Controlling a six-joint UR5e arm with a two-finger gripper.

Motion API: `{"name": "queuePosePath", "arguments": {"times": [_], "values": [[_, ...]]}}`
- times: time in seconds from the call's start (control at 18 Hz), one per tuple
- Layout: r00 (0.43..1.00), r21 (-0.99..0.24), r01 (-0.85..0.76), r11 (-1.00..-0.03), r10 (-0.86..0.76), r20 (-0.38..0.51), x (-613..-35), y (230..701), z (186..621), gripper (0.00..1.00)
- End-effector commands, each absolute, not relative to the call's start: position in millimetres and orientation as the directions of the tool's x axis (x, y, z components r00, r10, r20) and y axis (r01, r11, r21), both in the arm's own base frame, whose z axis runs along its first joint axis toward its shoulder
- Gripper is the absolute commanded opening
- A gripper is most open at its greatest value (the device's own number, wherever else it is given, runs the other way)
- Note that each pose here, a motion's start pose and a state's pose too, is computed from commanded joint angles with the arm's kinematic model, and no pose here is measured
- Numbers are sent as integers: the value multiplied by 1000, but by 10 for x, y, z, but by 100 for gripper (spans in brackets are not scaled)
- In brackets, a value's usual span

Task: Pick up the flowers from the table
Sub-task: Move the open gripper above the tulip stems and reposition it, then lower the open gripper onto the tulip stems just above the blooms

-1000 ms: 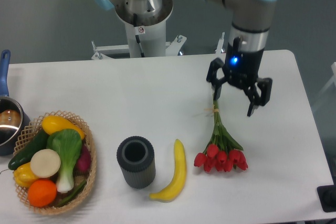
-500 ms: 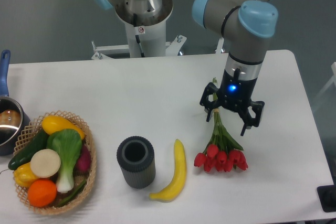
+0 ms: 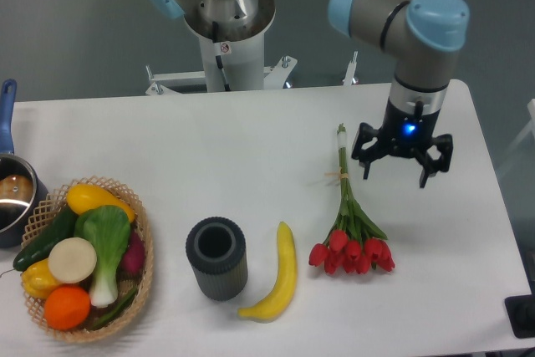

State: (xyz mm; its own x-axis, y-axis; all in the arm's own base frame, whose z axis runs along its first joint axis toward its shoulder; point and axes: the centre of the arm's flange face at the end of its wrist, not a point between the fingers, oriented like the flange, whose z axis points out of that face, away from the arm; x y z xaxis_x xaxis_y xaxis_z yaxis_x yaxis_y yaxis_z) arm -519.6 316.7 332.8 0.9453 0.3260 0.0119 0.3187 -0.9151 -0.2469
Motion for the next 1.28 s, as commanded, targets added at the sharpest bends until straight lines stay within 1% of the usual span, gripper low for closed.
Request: {"name": "queuePosePath", "arguments": {"times": [0.11,0.5,0.89,1.17,1.28], "values": [[936,-216,352,-911,348,55,-5236,3037,3253,100],[914,-177,403,-898,386,125,-5194,3071,3040,100],[917,-218,372,-902,320,237,-5097,3479,2604,100],[931,-219,329,-919,276,239,-4998,3738,2389,100],[933,-213,317,-924,264,244,-4974,3847,2232,100]]}}
